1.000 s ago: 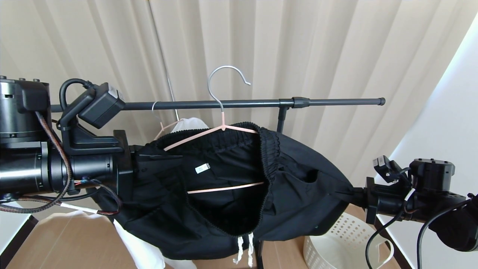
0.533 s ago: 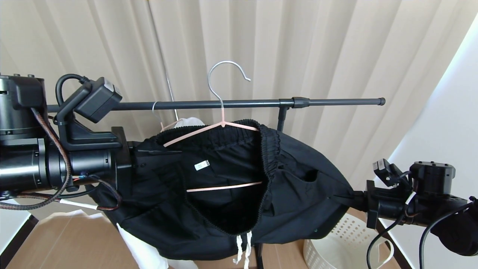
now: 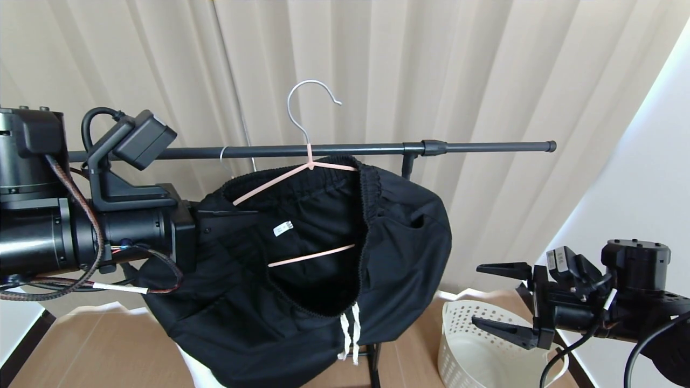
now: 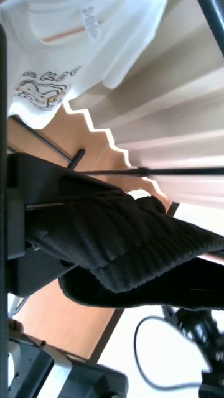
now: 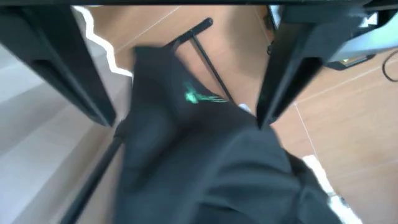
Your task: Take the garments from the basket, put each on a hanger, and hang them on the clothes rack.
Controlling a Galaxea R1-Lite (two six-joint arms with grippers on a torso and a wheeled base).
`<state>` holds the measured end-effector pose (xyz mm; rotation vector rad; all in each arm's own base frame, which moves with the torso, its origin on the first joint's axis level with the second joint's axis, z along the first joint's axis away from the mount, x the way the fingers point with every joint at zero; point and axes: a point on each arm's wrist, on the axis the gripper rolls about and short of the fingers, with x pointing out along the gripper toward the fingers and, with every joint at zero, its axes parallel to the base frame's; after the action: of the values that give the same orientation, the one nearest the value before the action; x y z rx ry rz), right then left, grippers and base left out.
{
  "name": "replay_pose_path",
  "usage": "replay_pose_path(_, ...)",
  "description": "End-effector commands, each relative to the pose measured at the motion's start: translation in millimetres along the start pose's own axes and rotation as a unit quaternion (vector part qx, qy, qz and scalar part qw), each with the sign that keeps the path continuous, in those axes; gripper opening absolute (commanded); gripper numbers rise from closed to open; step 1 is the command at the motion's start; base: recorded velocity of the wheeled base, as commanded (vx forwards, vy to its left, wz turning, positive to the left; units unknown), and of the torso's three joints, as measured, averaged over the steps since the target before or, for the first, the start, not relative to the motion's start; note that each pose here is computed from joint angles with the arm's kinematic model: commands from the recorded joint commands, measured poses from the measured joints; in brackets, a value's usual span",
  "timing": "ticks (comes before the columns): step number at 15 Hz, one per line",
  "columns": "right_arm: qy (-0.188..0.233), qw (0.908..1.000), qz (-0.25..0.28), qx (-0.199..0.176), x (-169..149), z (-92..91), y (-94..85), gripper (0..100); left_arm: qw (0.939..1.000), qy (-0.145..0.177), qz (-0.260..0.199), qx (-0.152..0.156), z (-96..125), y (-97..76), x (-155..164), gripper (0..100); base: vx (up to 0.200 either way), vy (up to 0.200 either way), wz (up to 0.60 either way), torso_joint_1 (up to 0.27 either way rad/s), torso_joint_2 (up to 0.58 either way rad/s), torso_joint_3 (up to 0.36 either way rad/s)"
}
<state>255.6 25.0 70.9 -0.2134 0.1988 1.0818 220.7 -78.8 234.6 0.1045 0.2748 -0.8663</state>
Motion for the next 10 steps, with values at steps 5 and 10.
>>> replay_pose_path(5,-0.053,0.9951,-0.062,0.055,9,81.0,45.7,100,0.9979,0.019,0.047,-0.039,-5,-0.2,4,0,0.000,0.000,0.00,0.000,0.00,0.000)
replay_pose_path(10,-0.060,0.9916,-0.095,0.064,22,95.1,56.4,100,0.9923,0.052,0.096,-0.059,-17,3.2,10,0,0.000,0.000,0.00,0.000,0.00,0.000)
